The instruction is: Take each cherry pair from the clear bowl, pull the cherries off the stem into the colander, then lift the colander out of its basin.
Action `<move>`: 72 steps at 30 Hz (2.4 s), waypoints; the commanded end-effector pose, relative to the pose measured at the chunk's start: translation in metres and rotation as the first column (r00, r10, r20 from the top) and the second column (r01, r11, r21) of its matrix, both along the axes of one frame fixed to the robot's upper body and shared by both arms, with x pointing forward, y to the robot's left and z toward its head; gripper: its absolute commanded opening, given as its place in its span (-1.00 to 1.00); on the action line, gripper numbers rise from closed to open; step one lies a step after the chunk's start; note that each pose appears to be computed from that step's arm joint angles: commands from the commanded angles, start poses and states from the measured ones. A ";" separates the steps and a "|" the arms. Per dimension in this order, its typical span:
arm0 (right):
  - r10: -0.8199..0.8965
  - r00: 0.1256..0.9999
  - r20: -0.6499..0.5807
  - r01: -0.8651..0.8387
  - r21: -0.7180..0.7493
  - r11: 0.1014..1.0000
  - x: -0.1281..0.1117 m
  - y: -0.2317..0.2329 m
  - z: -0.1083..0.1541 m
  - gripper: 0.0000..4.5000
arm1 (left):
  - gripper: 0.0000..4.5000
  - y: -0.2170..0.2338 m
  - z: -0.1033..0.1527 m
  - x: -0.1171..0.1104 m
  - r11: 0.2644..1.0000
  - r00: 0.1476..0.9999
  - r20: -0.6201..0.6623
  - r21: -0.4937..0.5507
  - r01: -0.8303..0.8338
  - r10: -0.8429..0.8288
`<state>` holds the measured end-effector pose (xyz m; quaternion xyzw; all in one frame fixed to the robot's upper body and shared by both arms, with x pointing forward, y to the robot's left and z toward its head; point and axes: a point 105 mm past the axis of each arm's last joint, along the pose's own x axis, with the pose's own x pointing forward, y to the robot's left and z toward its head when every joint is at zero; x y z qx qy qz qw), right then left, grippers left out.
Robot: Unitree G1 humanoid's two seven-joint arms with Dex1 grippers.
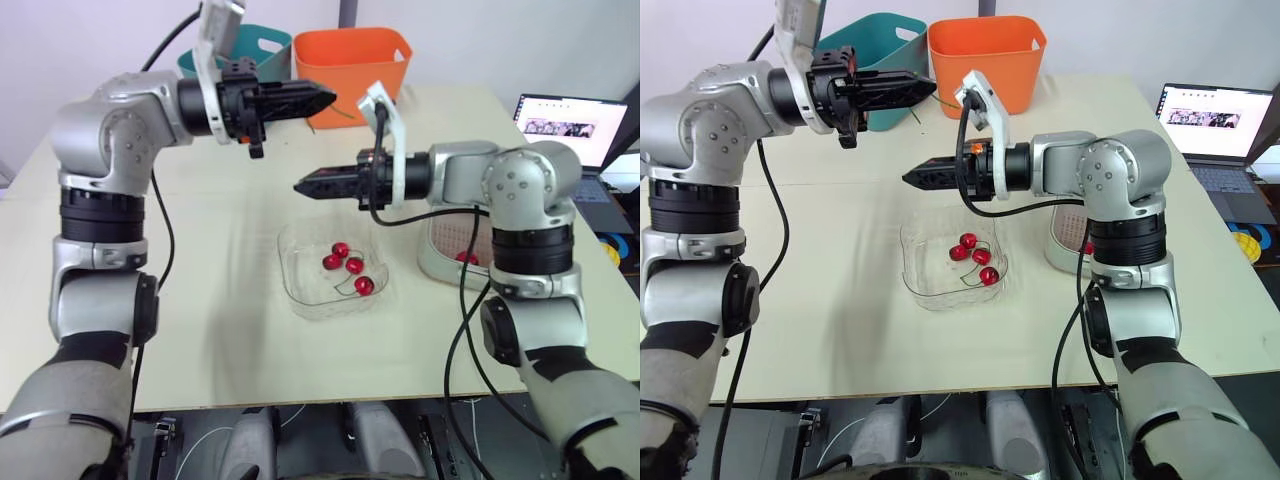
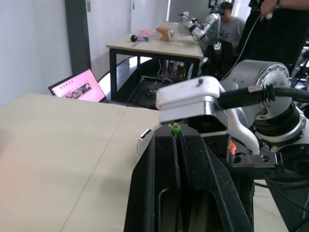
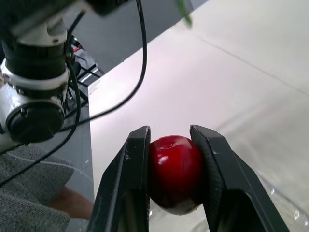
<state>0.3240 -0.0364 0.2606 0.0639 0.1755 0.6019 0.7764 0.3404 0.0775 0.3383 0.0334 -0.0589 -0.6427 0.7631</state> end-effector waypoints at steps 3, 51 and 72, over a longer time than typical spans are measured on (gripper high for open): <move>-0.061 0.993 0.105 0.062 0.000 0.998 -0.004 -0.029 0.023 -0.46 | -1.00 0.001 0.016 -0.007 1.000 0.997 0.079 -0.009 0.004 -0.003; 0.000 0.939 0.345 0.049 -0.133 0.990 -0.045 -0.045 0.030 0.77 | -1.00 0.149 -0.111 0.016 0.827 0.742 -0.364 0.226 -0.516 0.563; 0.059 0.964 0.260 0.009 -0.254 0.967 -0.053 -0.004 -0.005 0.78 | 0.05 0.183 -0.176 -0.002 0.748 0.512 -0.586 0.270 -0.606 0.627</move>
